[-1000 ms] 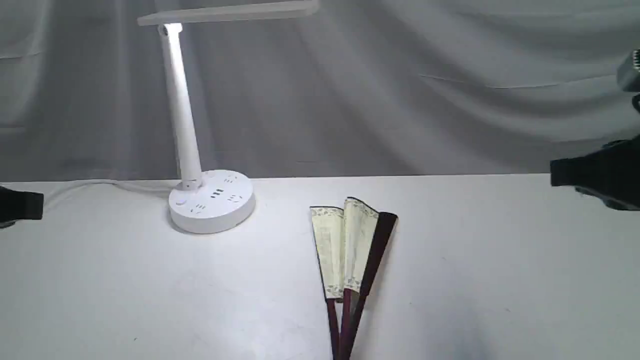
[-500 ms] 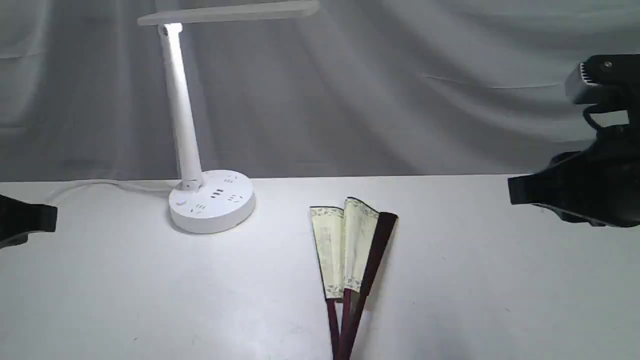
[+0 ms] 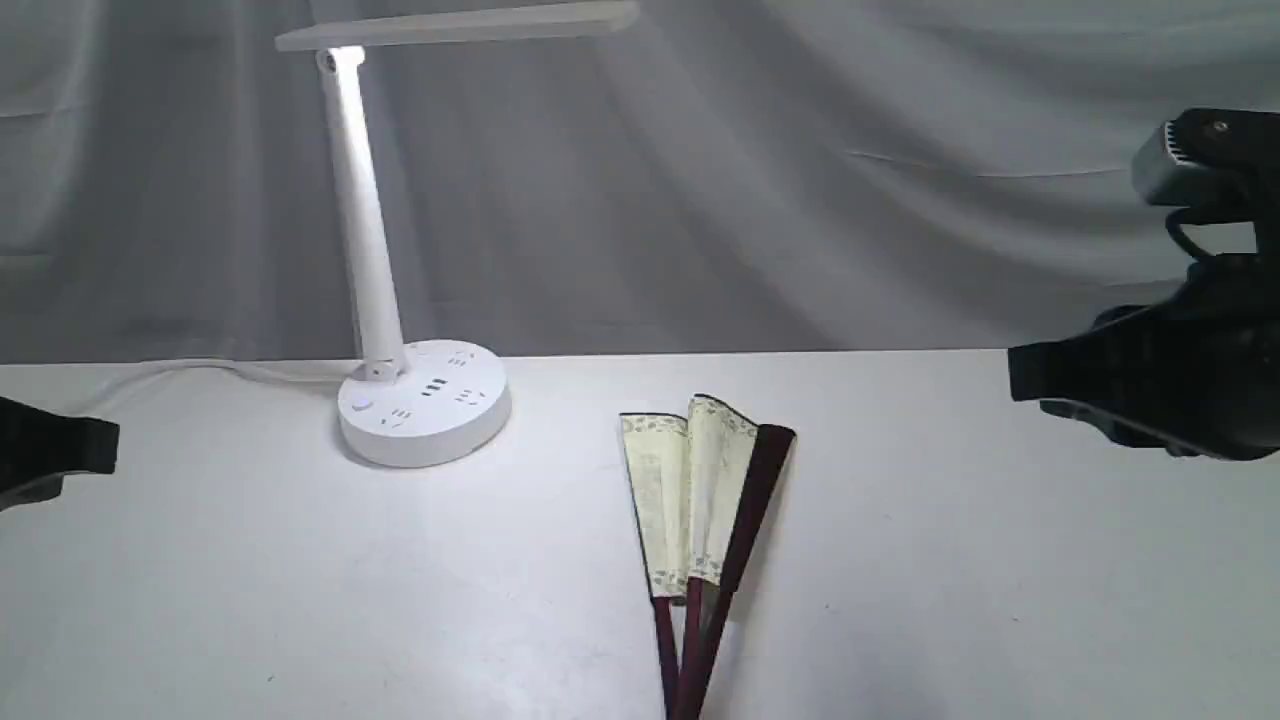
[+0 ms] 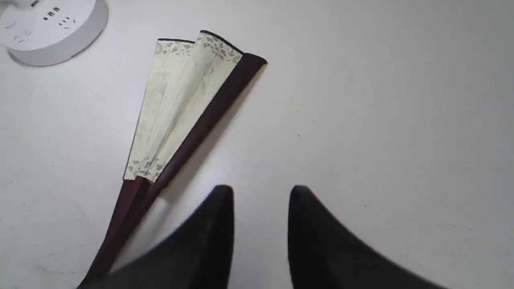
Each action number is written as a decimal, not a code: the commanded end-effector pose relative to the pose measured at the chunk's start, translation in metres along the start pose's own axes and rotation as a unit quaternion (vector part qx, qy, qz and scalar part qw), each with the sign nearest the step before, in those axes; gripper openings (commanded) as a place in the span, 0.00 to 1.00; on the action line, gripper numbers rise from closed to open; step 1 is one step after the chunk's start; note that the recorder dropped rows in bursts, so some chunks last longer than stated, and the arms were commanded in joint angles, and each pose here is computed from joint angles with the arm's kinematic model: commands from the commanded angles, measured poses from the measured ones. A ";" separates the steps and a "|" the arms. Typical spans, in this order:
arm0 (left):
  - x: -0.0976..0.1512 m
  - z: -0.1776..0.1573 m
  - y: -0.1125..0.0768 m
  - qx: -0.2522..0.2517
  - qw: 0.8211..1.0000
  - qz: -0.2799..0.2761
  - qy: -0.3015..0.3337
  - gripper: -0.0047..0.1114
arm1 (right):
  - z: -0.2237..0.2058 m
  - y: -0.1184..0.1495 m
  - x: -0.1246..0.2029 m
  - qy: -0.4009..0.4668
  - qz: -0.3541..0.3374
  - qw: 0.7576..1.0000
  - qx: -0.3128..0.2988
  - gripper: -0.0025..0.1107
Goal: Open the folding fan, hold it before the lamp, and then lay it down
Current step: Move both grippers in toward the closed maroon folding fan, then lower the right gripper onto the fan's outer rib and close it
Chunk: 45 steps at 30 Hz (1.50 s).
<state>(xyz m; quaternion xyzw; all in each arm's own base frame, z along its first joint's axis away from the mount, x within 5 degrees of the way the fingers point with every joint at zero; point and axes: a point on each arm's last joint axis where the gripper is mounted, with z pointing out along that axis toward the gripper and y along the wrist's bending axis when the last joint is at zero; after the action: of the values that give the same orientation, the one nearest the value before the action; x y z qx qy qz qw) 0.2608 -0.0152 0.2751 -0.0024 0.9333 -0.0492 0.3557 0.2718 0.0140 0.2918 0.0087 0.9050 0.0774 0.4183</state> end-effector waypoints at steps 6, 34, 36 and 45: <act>0.000 0.000 -0.002 0.004 1.000 0.004 0.008 0.04 | 0.016 0.005 0.005 0.028 0.009 0.999 -0.027 0.24; 0.019 0.017 -0.065 0.061 0.986 0.141 0.064 0.04 | 0.111 0.059 0.034 0.154 0.055 0.980 -0.113 0.43; 0.019 0.017 -0.065 0.061 0.986 0.141 0.064 0.04 | 0.123 0.061 0.032 0.158 0.079 0.977 -0.117 0.43; 0.019 0.017 -0.065 0.061 0.986 0.141 0.063 0.04 | 0.169 0.063 0.038 0.183 0.144 0.966 -0.117 0.43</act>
<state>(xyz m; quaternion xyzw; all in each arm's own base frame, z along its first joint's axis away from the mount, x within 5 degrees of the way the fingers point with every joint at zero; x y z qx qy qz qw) 0.2553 -0.0802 0.2529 0.1540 0.9420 -0.0524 0.2936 0.3667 0.0996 0.1661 0.0721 0.9420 0.2369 0.2265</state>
